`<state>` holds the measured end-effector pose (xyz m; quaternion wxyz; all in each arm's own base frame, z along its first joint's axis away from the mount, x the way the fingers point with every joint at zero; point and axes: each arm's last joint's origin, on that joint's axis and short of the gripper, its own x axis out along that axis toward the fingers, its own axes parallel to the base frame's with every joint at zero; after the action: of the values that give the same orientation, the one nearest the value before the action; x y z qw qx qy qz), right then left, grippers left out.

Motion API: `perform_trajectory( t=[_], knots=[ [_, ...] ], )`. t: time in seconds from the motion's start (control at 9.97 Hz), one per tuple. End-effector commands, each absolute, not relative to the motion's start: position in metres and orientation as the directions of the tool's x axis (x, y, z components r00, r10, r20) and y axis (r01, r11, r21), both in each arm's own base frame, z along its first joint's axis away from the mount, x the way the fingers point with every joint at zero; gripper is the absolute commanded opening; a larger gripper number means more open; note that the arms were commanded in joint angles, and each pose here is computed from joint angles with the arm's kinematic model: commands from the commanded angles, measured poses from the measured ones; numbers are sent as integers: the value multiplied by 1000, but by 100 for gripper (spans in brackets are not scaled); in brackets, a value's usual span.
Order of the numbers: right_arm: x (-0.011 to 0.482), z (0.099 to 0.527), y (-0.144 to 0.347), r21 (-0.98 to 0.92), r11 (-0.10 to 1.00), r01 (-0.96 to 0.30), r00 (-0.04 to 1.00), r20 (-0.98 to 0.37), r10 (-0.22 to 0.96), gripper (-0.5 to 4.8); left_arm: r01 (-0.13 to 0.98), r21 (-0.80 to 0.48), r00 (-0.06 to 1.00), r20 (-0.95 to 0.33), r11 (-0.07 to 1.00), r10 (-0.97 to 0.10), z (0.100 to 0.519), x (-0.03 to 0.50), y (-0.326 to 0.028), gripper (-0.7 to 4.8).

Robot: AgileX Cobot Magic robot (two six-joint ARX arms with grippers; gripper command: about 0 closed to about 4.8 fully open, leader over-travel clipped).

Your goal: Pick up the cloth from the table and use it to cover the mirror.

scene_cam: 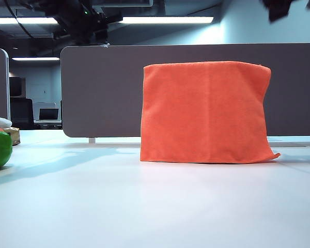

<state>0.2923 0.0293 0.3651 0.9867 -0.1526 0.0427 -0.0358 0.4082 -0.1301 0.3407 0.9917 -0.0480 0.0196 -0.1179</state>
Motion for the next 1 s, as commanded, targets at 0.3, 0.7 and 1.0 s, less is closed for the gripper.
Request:
perform_trajectory(
  t=[0.3,0.7,1.0],
  knots=[
    [244,388,11,-265,963,54,990,-114,-87,479,191,-67,972,-127,979,-198,354,382,-121,-5],
    [210,401,-1,-239,968,70,989,-111,-99,347,192,-70,974,-107,979,-199,362,357,-113,-5],
    [145,423,-8,-137,983,122,992,-19,-126,-5,193,-71,978,-64,979,-197,368,285,-89,-5]
  ],
)
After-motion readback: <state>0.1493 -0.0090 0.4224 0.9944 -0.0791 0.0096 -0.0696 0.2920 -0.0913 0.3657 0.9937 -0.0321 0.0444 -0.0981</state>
